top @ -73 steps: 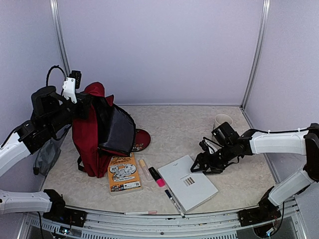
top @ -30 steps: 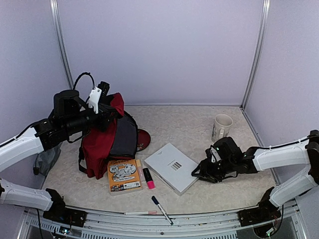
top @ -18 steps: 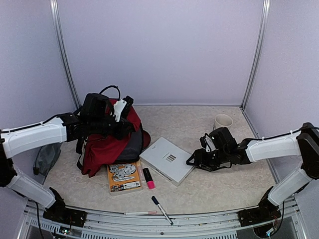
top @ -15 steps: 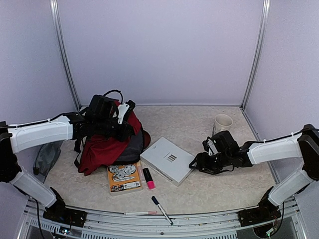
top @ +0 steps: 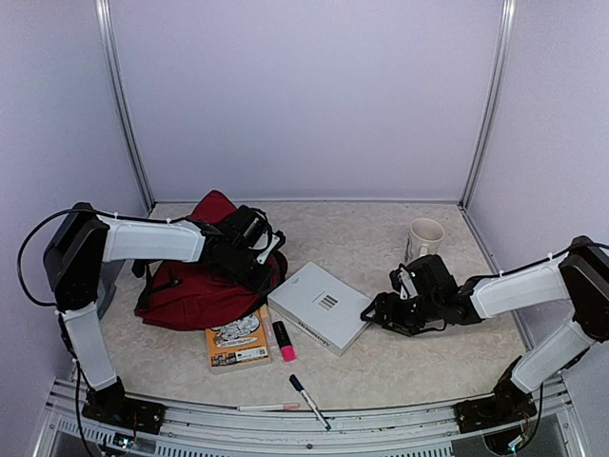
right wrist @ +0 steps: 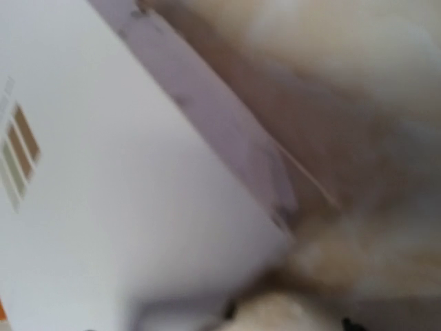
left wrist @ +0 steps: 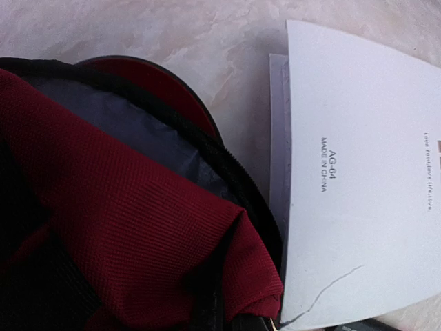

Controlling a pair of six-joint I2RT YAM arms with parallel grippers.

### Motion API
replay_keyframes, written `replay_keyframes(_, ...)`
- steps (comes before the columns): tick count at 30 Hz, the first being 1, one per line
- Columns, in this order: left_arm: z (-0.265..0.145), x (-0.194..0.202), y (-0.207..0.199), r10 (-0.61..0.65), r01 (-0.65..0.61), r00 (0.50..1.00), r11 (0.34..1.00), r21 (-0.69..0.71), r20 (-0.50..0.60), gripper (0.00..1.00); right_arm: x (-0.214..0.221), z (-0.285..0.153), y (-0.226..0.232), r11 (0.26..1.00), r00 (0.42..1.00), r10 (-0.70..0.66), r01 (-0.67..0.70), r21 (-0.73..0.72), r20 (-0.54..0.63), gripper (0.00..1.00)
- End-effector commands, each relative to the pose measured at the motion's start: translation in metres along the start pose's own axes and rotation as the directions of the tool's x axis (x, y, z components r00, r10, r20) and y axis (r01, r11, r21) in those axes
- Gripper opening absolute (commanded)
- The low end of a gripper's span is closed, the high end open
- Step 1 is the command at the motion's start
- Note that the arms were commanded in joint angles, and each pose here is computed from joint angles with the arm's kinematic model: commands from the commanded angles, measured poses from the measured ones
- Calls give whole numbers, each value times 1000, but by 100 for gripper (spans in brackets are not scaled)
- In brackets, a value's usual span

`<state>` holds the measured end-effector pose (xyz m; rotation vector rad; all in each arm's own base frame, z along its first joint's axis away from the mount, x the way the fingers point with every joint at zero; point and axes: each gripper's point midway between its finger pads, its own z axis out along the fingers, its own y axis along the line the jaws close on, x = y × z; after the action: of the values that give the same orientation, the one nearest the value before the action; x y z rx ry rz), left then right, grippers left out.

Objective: Pack the student bag
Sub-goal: Place the largest pocket of the bag in the student bag.

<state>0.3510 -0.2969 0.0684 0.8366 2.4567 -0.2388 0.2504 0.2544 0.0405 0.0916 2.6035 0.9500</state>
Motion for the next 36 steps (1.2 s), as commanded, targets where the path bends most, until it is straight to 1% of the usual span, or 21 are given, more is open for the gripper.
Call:
replay_keyframes(1,20,-5,-3,3,-3,999,1000,16,-32,0,1,12,-1,999,999,39,-39,-29,-16,84)
replay_keyframes(6,49,2,-19,40,-34,995,997,67,-89,0,-1,14,14,992,998,52,-54,-114,-18,81)
replay_keyframes(8,56,8,-23,45,-36,993,996,83,-109,0,-7,15,29,986,1000,16,-18,-165,-17,81)
replay_keyframes(10,55,8,-22,46,-37,994,995,90,-100,0,-15,12,46,975,1000,-22,21,-222,0,80)
replay_keyframes(12,51,7,-25,61,-52,995,993,109,-78,0,-26,4,65,960,998,-51,59,-272,37,79)
replay_keyframes(15,50,10,-30,85,-73,992,989,126,-89,0,-43,-11,93,937,991,-96,123,-328,97,78)
replay_keyframes(20,46,8,-35,104,-92,991,985,145,-80,0,-65,-38,128,906,967,-142,212,-366,210,78)
replay_keyframes(24,37,-1,-40,105,-96,993,980,172,-47,0,-74,-51,140,899,955,-137,231,-372,262,77)
replay_keyframes(30,10,-26,-66,100,-115,993,953,279,66,0,-77,-49,154,890,951,-165,258,-376,263,76)
replay_keyframes(36,-11,-43,-84,148,-181,978,954,240,150,1,-79,-50,176,871,941,-196,297,-391,277,76)
